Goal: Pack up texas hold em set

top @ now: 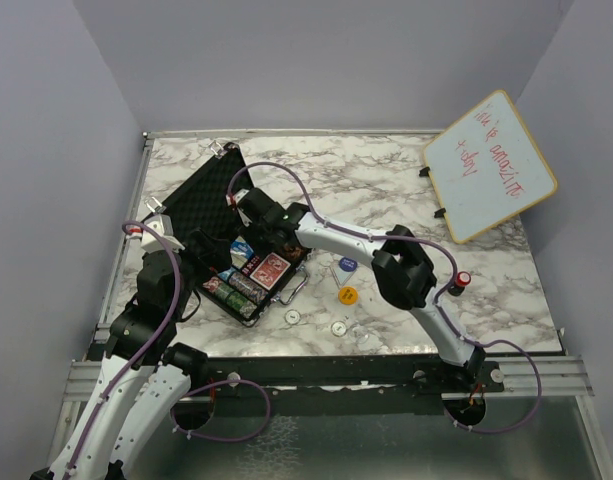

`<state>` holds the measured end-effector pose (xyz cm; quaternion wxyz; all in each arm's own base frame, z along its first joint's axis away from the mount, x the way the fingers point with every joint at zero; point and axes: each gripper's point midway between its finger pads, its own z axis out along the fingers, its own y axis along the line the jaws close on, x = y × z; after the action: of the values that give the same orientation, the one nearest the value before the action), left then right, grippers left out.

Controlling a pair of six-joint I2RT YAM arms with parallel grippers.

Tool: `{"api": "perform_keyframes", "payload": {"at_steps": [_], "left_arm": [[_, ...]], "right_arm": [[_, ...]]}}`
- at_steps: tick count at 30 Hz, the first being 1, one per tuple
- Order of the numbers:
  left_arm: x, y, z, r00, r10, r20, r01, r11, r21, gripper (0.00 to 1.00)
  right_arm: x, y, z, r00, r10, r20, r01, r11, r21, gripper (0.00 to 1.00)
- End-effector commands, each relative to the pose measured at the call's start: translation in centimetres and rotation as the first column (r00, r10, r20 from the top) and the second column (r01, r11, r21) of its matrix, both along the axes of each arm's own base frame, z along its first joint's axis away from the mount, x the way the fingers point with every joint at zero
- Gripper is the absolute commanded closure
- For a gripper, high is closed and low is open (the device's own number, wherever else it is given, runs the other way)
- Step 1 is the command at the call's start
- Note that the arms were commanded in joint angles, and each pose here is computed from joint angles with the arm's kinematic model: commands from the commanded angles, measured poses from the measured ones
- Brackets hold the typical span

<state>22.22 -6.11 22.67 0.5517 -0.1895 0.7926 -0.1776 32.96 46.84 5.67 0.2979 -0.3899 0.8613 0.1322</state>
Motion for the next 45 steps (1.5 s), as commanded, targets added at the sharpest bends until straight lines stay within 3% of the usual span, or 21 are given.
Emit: {"api": "perform_keyframes", "payload": {"at_steps": [1,11,16,21,26,33,39,45], "left_arm": [[0.0,0.5,-0.5,1.000,0.023,-0.013,-0.023,1.000,0.016,0.01],[0.4,-0.5,-1.0,0.999,-0.040,-0.027,0.041,0.998,0.044,0.02],[0.8,-4.9,-1.7,0.949,-0.304,-0.081,0.309,0.949,0.066,0.03],[2.1,-7.8,-3.5,0.878,-0.436,-0.198,0.452,0.891,0.045,0.08],[4.7,-8.8,-6.2,0.855,-0.414,-0.312,0.442,0.897,0.023,0.21],[8.9,-10.7,-8.6,0.844,-0.396,-0.361,0.424,0.906,-0.003,0.26],[12.1,-11.3,-11.0,0.854,-0.342,-0.392,0.406,0.909,0.093,0.26],[13.0,-10.0,-13.7,0.868,-0.203,-0.454,0.337,0.911,0.236,0.41]], "right_arm": [[0.8,-0.1,3.3,0.998,-0.039,0.041,0.036,0.997,0.067,0.56],[1.6,-2.8,9.8,0.975,-0.211,0.069,0.185,0.944,0.273,0.55],[1.0,-7.4,10.8,0.950,-0.313,0.004,0.290,0.885,0.365,0.56],[-1.1,-12.4,9.0,0.919,-0.386,-0.075,0.384,0.836,0.393,0.55],[-3.3,-15.9,7.4,0.898,-0.428,-0.101,0.431,0.811,0.395,0.56],[-5.1,-17.9,5.5,0.893,-0.436,-0.113,0.444,0.810,0.384,0.56],[-6.1,-18.8,4.4,0.892,-0.433,-0.128,0.448,0.816,0.365,0.56],[-6.4,-20.1,3.6,0.885,-0.454,-0.103,0.460,0.820,0.339,0.56]]}}
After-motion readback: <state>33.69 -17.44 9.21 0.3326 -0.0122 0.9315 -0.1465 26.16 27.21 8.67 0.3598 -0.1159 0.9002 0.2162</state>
